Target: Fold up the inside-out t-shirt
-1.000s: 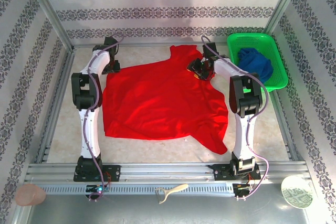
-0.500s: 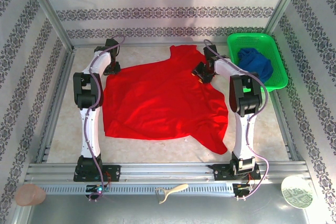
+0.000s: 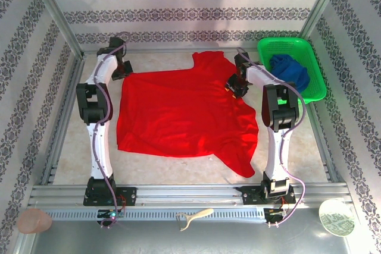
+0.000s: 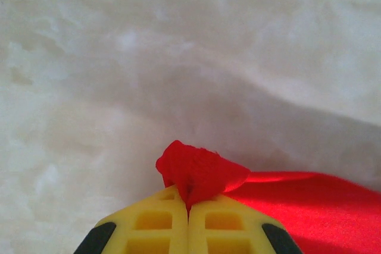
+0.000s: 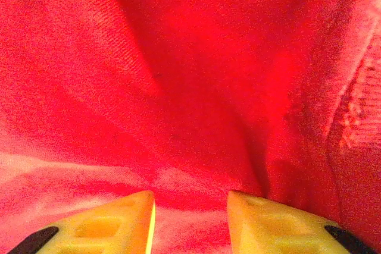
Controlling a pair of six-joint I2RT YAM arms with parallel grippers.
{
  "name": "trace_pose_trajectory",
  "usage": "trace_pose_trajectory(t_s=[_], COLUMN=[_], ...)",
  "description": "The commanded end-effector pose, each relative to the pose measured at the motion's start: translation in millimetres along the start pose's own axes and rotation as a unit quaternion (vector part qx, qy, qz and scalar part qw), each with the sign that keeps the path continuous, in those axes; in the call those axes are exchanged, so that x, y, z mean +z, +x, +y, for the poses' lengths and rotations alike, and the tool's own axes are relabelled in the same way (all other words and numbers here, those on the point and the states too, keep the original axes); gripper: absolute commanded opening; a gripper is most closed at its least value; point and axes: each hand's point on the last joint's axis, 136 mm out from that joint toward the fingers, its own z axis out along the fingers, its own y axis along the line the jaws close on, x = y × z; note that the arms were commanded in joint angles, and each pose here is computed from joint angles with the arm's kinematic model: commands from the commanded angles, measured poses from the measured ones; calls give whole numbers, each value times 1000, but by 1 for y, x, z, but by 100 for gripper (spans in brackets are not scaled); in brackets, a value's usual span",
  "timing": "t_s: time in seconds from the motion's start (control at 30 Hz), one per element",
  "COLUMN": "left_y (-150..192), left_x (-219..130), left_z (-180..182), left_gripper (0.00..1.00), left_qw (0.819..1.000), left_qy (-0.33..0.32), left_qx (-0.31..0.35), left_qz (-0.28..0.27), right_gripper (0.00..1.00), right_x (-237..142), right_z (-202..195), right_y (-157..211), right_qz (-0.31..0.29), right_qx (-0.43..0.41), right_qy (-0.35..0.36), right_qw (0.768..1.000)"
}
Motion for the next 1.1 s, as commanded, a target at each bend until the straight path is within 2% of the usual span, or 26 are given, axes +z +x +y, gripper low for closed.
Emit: trace_pose_trajectory(t_s=[0.0,0.1,0.2,0.3,0.4,0.5,0.63,0.8,0.97,1.03,1.07], left_y=[-33,-39,-45,-51,-55,-48,-29,-22,-20,-21,-22], left_x=[-21,-15,-17,-22,-31,-36,-21,-2,10,13,15], left_z=[3,9,23,43,41,16,-9,-10,0,4,6], left_gripper=[6,16,41,49,50,51,52,52,51,46,39], left_qw=[987,976,974,975,978,988,996,1000,1000,1000,1000], left_qy=[114,150,139,107,108,107,78,14,-18,-25,-27], left_qx=[-114,-159,-177,-190,-172,-106,-41,6,13,15,11], left_qz=[-15,-8,-19,-35,-46,-41,-10,-1,-1,-4,-5], right_gripper=[38,38,38,38,38,38,38,38,38,38,38], right_x=[7,6,7,6,6,6,5,5,5,5,5], right_z=[-27,-27,-27,-29,-30,-29,-28,-32,-33,-34,-34], right_y=[1,2,3,4,4,3,2,4,5,4,5], right_qz=[12,13,15,16,15,13,12,13,14,14,15], right_qx=[21,19,19,20,21,22,25,31,33,34,35], right_qy=[64,75,81,84,85,83,82,86,87,88,89], right_qw=[998,997,996,996,996,996,996,996,996,995,995])
